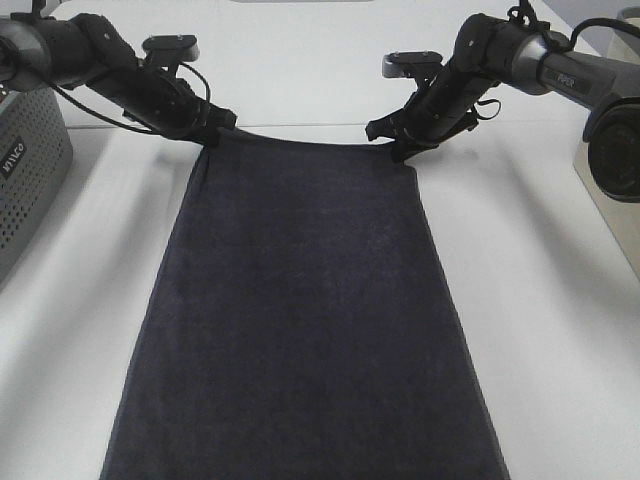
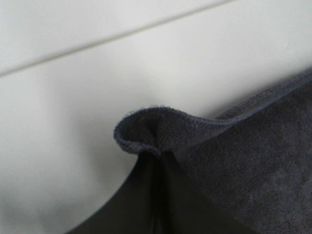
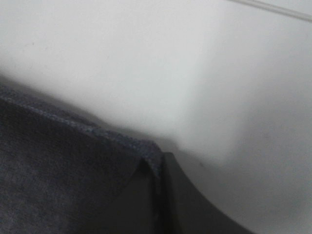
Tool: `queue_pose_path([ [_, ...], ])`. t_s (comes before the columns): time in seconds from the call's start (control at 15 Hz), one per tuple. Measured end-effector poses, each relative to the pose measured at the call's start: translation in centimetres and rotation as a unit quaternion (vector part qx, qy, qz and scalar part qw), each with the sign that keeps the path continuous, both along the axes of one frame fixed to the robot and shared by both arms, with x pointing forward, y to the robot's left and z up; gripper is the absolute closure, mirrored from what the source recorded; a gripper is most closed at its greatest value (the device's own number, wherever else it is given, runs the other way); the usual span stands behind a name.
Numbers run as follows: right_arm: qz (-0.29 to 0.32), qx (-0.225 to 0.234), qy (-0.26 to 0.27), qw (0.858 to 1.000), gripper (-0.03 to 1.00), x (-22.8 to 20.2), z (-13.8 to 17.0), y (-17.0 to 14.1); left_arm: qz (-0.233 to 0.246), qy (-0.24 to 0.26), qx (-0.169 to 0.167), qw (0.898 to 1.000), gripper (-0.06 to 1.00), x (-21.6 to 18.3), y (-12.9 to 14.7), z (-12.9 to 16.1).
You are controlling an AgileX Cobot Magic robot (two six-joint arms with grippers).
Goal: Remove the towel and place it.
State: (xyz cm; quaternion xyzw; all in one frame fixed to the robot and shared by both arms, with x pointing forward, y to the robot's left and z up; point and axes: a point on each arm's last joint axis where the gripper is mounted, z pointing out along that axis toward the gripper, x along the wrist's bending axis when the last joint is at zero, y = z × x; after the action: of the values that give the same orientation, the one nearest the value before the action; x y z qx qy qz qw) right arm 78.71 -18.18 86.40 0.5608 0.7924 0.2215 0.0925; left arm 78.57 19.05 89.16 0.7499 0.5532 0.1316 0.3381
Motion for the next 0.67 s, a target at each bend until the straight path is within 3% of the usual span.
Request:
queue_pose_path([
  [0.53,-0.011,0.005,-0.136,0.991,0.96,1.9,2.8,0.0,0.027,-0.123,0.015,0.992,0.93,1.6,-0.1,1.8],
  [0.67,-0.013,0.007,-0.151,0.988,0.96,2.1,3.0,-0.1,0.032,-0.131,0.014,0.991,0.93,1.7,-0.1,1.9],
])
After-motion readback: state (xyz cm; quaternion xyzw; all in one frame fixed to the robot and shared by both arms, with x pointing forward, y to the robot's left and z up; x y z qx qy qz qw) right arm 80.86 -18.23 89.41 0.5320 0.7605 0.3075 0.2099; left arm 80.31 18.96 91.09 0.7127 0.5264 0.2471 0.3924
